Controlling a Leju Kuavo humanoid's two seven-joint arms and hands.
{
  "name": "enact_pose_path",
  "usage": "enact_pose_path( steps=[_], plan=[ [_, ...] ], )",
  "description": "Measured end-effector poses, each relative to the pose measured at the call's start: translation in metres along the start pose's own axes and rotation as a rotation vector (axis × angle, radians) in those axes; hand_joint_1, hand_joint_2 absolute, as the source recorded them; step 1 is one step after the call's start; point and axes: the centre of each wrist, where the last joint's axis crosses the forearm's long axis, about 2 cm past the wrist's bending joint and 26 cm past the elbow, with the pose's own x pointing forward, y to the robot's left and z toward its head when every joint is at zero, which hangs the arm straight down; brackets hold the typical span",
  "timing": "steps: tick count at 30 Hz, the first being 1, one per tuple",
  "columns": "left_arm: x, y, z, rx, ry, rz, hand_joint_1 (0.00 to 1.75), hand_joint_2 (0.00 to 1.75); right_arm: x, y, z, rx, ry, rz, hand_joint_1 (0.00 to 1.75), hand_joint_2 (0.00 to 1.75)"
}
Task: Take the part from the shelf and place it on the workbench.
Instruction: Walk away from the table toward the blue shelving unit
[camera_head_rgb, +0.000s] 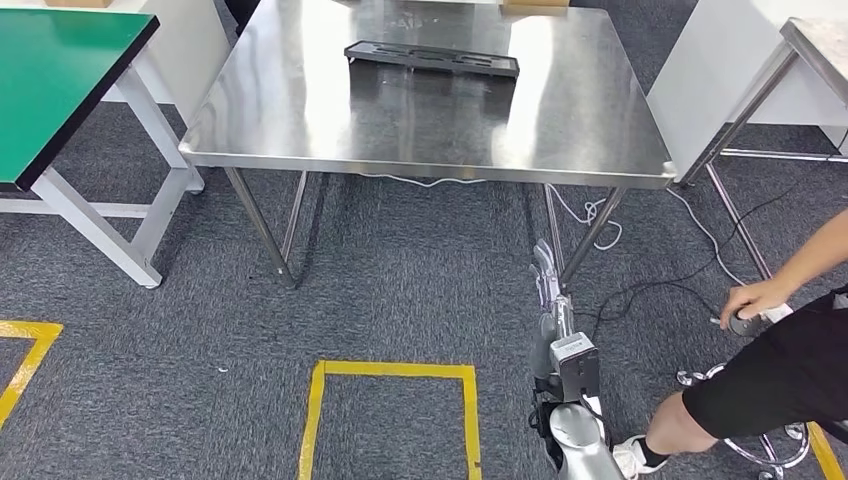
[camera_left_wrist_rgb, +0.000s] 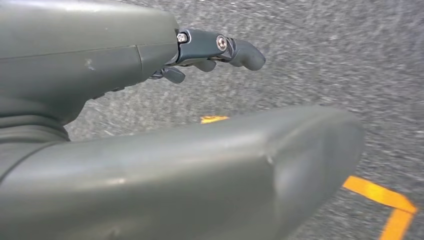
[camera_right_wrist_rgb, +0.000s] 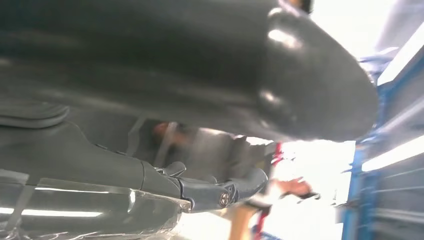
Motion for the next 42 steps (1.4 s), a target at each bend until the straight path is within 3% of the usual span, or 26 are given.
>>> enact_pose_path(
  steps=[16,17,20,21,24,27,32,42],
  plan=[
    [-0.004,0.002,0.002,0.0,0.007,-0.002,0.0,0.0,-0.025,-0.015,0.029,-0.083,0.177,0.144,0.0,0.0],
    [-0.004,0.001,0.002,-0.008,0.004,-0.006,0.0,0.0,-0.042,-0.024,0.044,-0.114,0.276,0.206,0.0,0.0],
    [0.002,0.001,-0.002,-0.033,-0.024,-0.021,0.0,0.0,-0.09,-0.051,0.139,-0.225,0.822,0.339,0.0,0.0],
    [0.005,0.001,-0.003,-0.038,-0.031,-0.025,0.0,0.0,-0.093,-0.052,0.165,-0.245,0.974,0.334,0.0,0.0],
    [0.005,0.001,-0.003,-0.046,-0.037,-0.036,0.0,0.0,-0.09,-0.048,0.213,-0.239,1.269,0.314,0.0,0.0],
    [0.005,0.001,-0.003,-0.051,-0.04,-0.046,0.0,0.0,-0.084,-0.041,0.246,-0.183,1.49,0.306,0.0,0.0],
    [0.004,-0.001,-0.002,-0.063,-0.032,-0.057,0.0,0.0,-0.078,-0.034,0.267,-0.116,1.679,0.285,0.0,0.0],
    [-0.001,0.0,0.0,-0.068,-0.021,-0.061,0.0,0.0,-0.075,-0.026,0.276,-0.088,1.738,0.27,0.0,0.0]
  ],
)
